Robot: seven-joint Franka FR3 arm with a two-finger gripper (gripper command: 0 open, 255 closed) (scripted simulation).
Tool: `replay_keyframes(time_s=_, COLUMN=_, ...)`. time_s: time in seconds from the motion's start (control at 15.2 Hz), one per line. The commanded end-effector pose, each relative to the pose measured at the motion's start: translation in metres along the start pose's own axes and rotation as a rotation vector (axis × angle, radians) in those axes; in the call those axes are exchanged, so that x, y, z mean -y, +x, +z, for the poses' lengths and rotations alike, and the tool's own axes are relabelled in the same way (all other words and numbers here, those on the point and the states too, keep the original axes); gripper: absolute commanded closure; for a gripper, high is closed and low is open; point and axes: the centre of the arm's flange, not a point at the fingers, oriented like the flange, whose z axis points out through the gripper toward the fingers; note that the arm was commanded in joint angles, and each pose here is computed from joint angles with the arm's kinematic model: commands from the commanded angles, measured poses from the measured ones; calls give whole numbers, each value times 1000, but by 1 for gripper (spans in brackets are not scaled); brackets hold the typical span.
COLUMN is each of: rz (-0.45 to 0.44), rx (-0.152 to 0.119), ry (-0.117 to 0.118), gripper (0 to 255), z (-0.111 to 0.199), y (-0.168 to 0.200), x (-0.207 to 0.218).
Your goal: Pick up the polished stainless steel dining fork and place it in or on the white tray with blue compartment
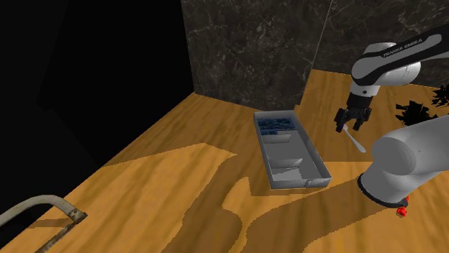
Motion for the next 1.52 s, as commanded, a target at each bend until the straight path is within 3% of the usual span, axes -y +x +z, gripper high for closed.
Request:
replay_keyframes(time_s=0.0, rz=0, rx=0, ry=0, gripper=0, z=0, y=0, x=0)
replay_keyframes(time_s=0.07, rz=0, rx=0, ry=0, gripper=0, z=0, y=0, x=0)
replay_keyframes(time_s=0.13, rz=0, rx=0, ry=0, gripper=255, z=0, y=0, x=0)
replay_keyframes(time_s=0.73, rz=0, rx=0, ry=0, gripper=255, z=0, y=0, x=0)
replay_keyframes(time_s=1.45, rz=0, rx=0, ry=0, gripper=255, z=-56, y=-13, x=8)
